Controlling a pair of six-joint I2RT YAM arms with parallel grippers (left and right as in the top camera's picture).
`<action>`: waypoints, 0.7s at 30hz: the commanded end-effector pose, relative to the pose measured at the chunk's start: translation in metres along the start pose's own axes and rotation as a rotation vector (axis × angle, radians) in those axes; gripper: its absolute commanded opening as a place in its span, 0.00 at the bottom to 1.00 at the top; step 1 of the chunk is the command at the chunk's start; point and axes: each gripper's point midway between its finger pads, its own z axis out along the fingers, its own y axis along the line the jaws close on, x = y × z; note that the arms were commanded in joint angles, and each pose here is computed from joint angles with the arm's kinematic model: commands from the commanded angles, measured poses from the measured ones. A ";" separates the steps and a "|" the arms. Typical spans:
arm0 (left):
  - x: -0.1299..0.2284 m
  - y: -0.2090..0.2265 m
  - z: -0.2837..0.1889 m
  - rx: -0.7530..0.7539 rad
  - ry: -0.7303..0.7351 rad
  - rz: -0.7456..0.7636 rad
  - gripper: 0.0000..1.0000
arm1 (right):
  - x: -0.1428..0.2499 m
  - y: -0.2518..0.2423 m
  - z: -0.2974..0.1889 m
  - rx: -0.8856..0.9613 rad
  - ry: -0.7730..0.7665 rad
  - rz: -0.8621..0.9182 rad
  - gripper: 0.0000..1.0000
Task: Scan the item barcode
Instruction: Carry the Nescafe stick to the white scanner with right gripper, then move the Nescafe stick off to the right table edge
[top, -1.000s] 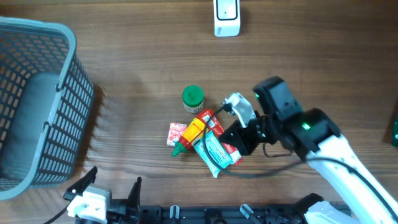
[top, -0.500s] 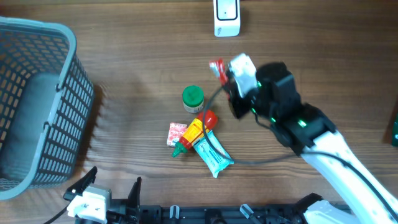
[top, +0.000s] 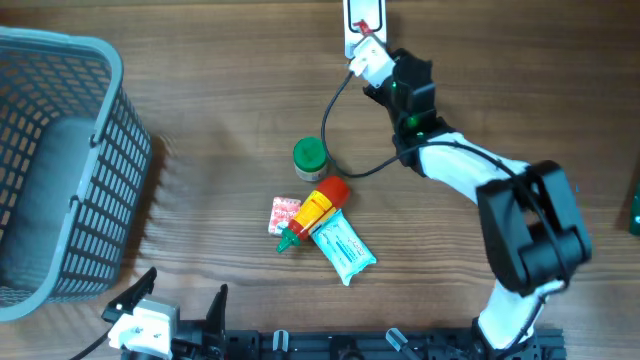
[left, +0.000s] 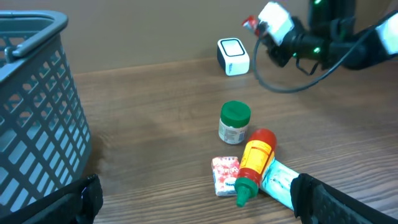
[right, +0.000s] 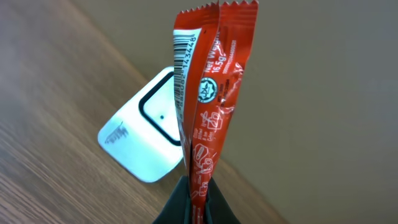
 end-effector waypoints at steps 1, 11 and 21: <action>-0.001 -0.001 -0.001 0.003 -0.011 -0.002 1.00 | -0.001 -0.016 0.029 0.069 0.021 -0.090 0.04; -0.001 -0.001 -0.001 0.003 -0.010 -0.002 1.00 | 0.042 -0.026 0.123 0.162 0.188 -0.368 0.04; -0.001 -0.001 -0.001 0.003 -0.011 -0.002 1.00 | 0.038 -0.059 0.118 0.288 0.284 -0.415 0.04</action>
